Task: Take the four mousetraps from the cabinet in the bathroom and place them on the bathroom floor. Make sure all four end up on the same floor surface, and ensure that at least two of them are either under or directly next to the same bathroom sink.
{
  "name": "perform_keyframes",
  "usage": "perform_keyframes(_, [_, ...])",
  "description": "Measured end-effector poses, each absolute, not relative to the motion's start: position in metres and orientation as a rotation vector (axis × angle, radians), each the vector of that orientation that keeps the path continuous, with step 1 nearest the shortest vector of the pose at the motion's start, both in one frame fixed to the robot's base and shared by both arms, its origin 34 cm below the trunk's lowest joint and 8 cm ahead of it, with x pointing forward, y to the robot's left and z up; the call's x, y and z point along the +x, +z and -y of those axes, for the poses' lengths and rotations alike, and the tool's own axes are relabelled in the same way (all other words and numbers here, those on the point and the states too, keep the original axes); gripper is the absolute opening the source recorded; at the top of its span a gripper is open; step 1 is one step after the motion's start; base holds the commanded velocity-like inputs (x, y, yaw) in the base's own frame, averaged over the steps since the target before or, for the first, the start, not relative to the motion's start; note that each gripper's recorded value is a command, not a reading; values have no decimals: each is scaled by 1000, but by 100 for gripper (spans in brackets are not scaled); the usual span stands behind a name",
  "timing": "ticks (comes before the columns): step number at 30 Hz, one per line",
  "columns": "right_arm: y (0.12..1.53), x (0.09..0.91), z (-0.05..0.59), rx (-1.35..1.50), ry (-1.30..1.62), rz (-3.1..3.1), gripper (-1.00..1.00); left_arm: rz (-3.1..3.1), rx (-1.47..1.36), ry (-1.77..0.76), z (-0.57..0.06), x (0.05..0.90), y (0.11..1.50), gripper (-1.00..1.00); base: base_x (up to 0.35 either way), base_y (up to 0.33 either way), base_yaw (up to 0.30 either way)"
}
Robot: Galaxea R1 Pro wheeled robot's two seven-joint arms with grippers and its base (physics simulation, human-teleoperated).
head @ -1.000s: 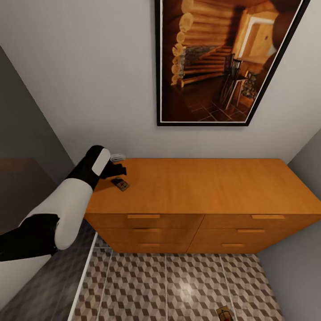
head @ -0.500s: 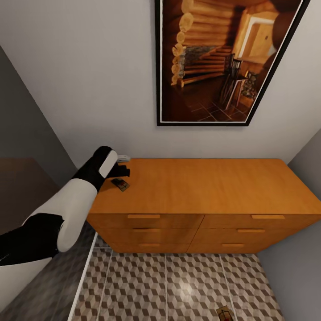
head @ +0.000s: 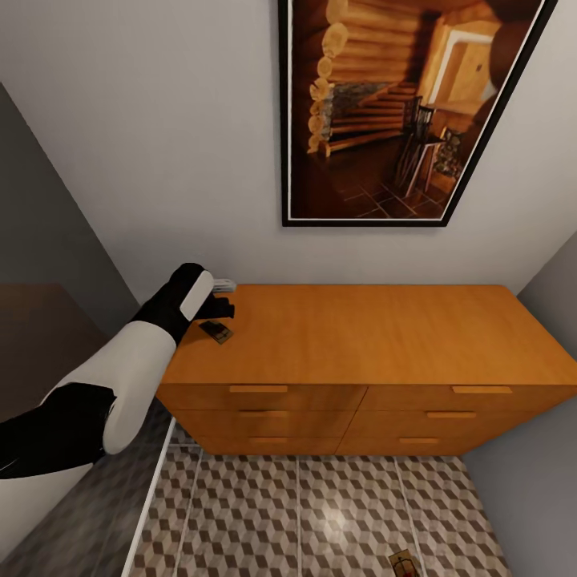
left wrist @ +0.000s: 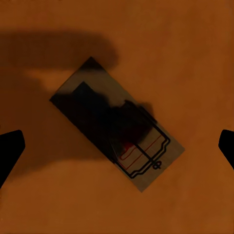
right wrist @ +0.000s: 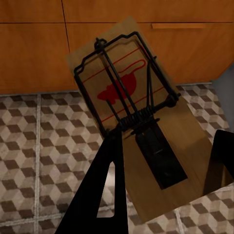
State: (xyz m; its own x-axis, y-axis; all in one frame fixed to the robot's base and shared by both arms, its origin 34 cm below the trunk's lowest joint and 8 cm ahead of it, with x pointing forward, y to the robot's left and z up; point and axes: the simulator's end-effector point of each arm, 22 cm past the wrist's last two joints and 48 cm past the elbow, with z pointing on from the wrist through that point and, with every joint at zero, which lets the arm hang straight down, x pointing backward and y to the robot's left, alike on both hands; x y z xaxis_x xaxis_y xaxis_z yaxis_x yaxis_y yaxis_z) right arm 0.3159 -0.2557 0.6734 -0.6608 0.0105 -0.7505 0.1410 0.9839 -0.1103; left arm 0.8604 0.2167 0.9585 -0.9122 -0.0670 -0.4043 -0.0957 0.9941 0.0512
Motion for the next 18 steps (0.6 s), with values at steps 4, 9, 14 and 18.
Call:
perform_keyframes(4, [673,316,256,105,-201,-2286,-100,-2724,-120,98,-218,860,958,100,0,0,0])
perform_keyframes(9, [673,316,256,105,-201,-2286,-100,-2724,-128,97,-221,861,958,100,0,0,0])
perform_keyframes(14, [673,316,256,105,-201,-2286,-100,-2724,-133,97,-223,861,958,100,0,0,0])
perform_keyframes(18, [673,316,256,105,-201,-2286,-100,-2724,-132,98,-223,861,958,100,0,0,0])
